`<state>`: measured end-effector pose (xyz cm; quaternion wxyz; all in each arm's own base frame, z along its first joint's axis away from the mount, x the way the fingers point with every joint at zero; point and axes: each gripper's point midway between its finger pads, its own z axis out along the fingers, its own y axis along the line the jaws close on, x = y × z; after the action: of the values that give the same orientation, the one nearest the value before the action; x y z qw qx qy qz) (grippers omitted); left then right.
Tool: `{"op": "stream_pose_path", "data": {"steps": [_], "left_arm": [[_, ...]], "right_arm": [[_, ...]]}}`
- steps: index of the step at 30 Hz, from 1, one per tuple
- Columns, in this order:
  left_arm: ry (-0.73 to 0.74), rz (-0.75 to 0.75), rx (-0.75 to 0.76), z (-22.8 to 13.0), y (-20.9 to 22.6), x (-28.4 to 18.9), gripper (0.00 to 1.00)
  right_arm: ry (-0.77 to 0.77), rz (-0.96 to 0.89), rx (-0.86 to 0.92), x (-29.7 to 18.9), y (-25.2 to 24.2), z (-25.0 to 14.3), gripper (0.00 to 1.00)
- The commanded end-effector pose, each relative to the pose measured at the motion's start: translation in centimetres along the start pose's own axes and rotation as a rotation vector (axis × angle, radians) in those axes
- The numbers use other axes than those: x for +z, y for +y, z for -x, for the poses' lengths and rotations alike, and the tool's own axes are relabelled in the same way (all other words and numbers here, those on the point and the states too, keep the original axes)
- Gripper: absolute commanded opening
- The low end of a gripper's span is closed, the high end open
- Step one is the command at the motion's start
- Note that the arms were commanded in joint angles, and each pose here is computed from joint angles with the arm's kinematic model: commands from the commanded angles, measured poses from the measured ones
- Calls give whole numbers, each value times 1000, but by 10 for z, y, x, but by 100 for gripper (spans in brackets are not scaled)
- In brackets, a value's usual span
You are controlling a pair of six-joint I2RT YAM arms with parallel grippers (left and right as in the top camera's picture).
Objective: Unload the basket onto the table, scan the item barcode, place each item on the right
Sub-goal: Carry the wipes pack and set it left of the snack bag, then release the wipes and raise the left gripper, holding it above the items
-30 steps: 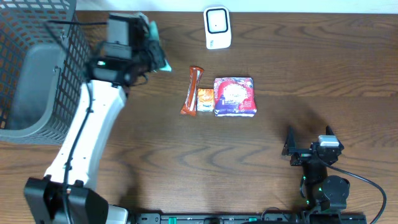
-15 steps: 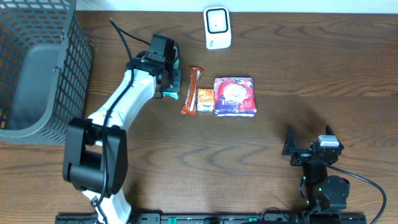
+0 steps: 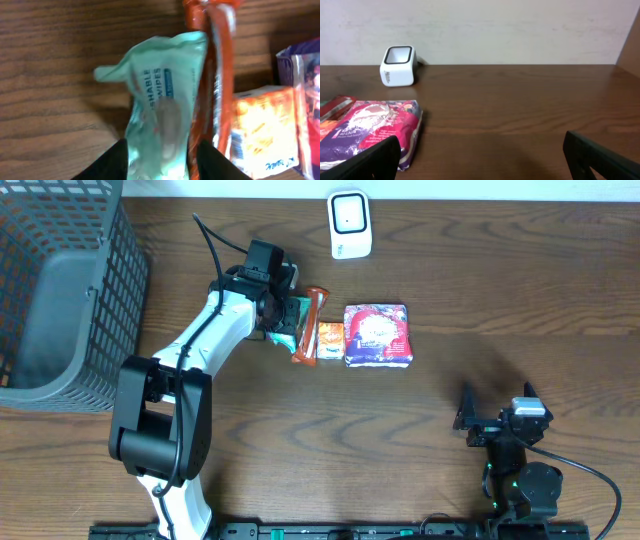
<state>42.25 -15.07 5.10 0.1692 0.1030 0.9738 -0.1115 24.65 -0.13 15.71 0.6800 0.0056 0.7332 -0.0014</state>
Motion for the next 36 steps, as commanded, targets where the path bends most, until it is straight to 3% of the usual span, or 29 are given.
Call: {"op": "stream_pose_path", "data": {"steps": [1,6,9,11,13,16,22,29,36], "left_arm": [[7,-12,-12,-1,-1,3,48],[-66,-19,-17,19,-6,-22,50],[-174,-31,-25,40,-14,-64,50],[-231,-34,-22,48,-15,-90,60],[-270,-32,-26,49,-14,-117,82],[-284,-2,-51,39,-3,-147,99],[-162,193,-146,-7,47,-171,98],[-25,221,-262,-45,65,-169,98],[-5,222,-264,-50,65,-169,98]], "right_arm": [[0,15,-5,0,3,-1,99],[0,15,-5,0,3,-1,99],[0,15,-5,0,3,-1,99],[0,15,-5,0,3,-1,99],[0,15,-5,0,3,-1,99],[0,15,-5,0,3,-1,99],[0,15,-5,0,3,-1,99],[0,15,-5,0,3,-1,99],[0,15,-5,0,3,-1,99]]}}
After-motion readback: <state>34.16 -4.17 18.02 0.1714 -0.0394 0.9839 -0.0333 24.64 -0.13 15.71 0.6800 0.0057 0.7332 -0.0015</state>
